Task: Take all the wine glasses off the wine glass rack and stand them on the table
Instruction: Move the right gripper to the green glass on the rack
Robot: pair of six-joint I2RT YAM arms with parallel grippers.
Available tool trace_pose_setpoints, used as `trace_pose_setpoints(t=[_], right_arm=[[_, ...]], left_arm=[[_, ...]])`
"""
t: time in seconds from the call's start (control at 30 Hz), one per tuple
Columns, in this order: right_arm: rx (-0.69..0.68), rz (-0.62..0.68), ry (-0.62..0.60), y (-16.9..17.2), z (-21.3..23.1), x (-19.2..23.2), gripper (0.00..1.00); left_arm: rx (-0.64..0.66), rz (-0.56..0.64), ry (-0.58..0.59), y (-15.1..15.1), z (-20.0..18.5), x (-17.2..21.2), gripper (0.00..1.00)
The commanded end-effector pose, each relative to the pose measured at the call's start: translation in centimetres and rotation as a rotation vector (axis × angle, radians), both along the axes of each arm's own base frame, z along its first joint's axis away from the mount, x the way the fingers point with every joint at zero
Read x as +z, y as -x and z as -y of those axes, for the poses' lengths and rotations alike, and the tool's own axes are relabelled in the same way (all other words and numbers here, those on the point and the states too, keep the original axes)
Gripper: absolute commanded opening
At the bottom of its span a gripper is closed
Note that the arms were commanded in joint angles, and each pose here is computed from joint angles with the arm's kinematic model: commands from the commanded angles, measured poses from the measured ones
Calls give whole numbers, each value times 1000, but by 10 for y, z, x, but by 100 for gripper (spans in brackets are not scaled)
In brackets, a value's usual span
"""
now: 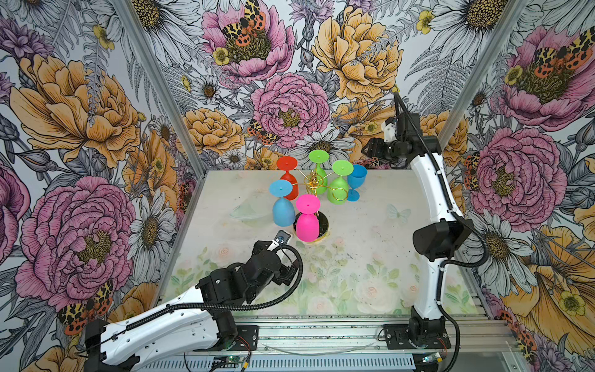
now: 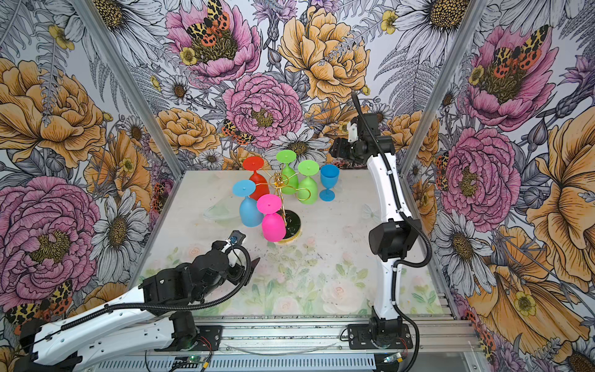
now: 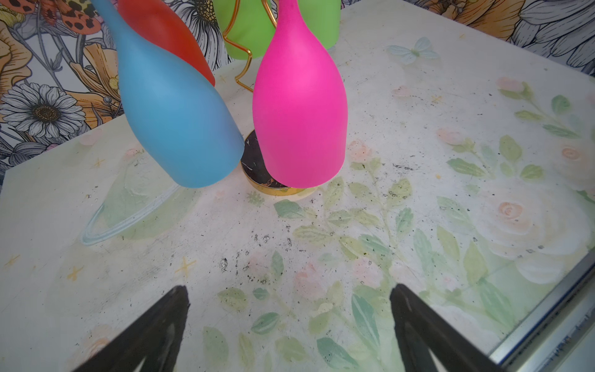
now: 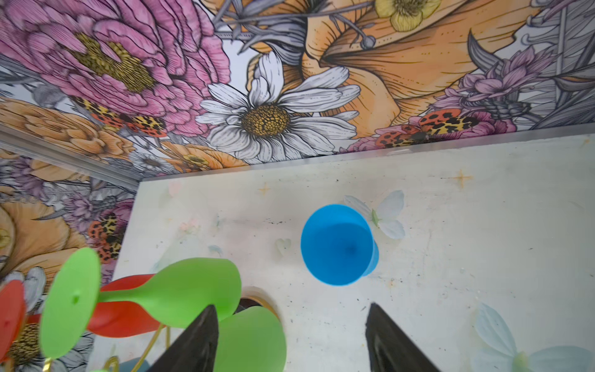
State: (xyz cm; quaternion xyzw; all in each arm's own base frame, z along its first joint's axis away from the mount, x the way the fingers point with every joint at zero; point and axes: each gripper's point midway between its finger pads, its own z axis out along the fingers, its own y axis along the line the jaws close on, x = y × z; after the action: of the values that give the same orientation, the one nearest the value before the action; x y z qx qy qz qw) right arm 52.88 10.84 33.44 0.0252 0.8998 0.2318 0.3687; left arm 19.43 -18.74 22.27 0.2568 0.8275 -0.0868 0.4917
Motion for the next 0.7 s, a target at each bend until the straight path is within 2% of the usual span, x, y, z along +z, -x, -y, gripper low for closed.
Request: trace_pose_setpoints(t=[0.0, 0.2, 0.43, 0.67], right_arm=[[60, 19, -125, 25, -20, 34, 73], [109, 49, -278, 47, -40, 51, 71], [124, 41, -347, 72, -50, 36, 64], [178, 28, -380, 80, -69, 25, 59]], left_arm=[[-21, 0, 26, 4, 0, 3, 99], [-23, 0, 46, 3, -1, 6, 99], [-32, -18, 52, 2, 2, 4, 99], [-41, -42, 69, 0, 4, 1, 99]])
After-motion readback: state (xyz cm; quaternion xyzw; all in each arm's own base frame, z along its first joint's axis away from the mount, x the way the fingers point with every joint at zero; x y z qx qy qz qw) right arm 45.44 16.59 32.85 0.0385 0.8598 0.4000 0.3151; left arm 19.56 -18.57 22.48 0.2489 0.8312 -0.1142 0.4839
